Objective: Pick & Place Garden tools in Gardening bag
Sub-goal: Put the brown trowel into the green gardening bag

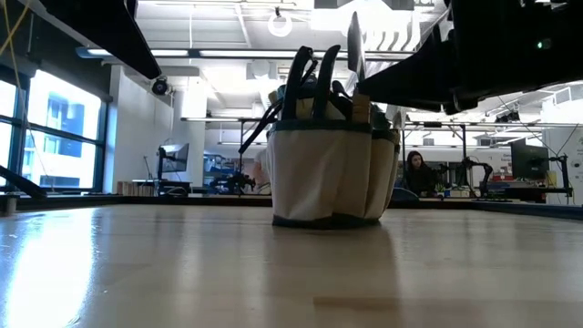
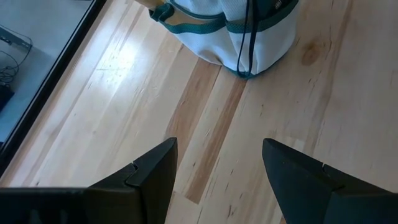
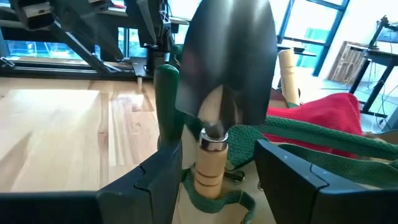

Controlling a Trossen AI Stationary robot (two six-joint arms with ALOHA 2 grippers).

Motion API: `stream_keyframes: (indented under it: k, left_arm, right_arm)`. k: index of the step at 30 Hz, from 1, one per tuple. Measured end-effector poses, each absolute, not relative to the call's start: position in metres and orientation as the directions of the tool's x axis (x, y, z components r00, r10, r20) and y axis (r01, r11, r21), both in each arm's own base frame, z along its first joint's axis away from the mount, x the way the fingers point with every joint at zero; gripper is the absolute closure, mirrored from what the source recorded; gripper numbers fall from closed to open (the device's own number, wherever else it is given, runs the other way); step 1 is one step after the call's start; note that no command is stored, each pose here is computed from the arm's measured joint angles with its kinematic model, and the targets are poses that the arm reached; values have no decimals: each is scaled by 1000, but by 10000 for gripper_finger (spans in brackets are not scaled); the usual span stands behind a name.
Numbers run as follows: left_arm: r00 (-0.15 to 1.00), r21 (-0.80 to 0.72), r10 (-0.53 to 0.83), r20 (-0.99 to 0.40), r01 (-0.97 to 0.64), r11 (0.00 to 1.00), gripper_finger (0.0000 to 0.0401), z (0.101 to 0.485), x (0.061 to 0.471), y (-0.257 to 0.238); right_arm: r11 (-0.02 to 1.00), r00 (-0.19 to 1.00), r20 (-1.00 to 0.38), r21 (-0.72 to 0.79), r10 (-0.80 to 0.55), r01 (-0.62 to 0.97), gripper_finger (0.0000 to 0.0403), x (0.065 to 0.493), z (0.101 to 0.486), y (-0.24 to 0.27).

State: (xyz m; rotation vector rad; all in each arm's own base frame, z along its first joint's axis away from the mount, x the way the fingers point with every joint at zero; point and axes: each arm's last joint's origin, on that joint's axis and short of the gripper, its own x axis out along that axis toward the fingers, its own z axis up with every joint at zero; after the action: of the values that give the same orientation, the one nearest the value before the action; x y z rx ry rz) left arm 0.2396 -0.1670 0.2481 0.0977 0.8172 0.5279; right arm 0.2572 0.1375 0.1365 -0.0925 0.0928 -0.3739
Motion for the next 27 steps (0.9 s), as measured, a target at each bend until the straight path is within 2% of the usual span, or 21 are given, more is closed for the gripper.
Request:
stream_keyframes:
  k: [5, 12, 19, 23, 27]
  left_arm:
    - [566, 278, 483, -669, -412, 868, 174, 248, 240, -167]
    - [566, 276, 482, -668, -413, 868, 174, 248, 240, -167]
    - [567, 277, 484, -667, -413, 867, 174, 248, 240, -167]
    - [570, 283, 488, -661, -413, 866, 174, 248, 240, -167]
    - [570, 281, 487, -661, -414, 866, 174, 248, 240, -167]
  right_arm:
    - [904, 905, -66, -123, -420, 410, 210, 255, 137, 139]
    - [843, 871, -24, -263, -491, 469, 210, 239, 148, 155]
    - [836, 859, 21, -216, -512, 504, 215, 223, 182, 161]
    - [862, 873, 57, -135, -485, 488, 259, 218, 206, 154]
    - [884, 892, 97, -128, -441, 450, 346, 220, 222, 144]
